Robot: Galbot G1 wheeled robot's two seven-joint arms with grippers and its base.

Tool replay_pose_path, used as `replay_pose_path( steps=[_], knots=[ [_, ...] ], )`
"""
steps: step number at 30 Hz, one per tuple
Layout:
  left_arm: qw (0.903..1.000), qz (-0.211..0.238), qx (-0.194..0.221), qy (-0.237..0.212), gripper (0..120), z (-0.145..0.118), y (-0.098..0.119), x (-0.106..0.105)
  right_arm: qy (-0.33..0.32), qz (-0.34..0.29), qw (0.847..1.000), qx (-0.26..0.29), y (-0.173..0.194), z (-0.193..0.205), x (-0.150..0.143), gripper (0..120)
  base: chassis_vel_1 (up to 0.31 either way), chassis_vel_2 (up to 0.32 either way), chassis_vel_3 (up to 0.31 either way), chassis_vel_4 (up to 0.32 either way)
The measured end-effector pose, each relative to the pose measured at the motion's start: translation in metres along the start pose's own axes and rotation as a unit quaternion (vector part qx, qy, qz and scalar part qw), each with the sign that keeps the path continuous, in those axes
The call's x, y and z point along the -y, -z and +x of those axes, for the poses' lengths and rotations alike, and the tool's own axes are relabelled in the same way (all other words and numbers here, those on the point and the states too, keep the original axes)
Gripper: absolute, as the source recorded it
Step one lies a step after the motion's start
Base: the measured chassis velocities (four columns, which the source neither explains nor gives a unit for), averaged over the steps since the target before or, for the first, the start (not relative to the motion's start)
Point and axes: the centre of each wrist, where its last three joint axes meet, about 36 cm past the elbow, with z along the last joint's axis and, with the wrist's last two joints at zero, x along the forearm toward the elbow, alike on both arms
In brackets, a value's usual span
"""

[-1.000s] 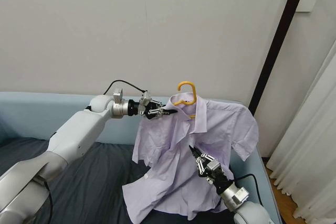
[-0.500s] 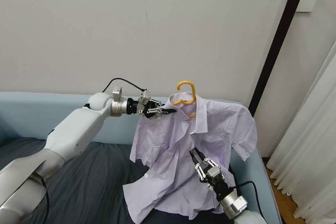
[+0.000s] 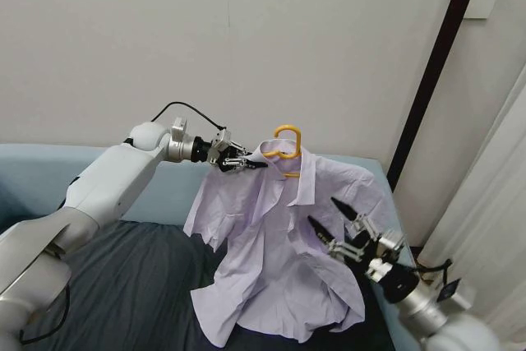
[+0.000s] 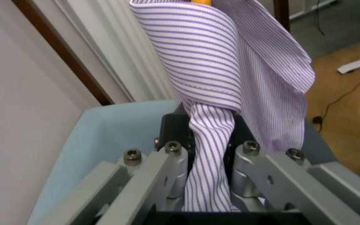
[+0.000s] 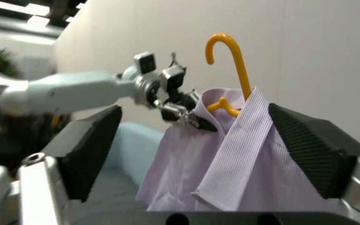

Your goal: Pick up the clothes from the sofa and hang them on the clothes hanger.

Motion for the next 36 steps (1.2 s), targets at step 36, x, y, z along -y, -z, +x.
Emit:
replay_pose_path(
  steps=[36],
  knots=[
    [0.9940, -0.013, 0.030, -0.105, 7, -0.093, -0.021, 0.031, 0.031, 0.052, 0.946, -0.320, 0.054, 0.034, 0.118, 84, 0.000, 0.000, 0.000, 0.000]
  ],
)
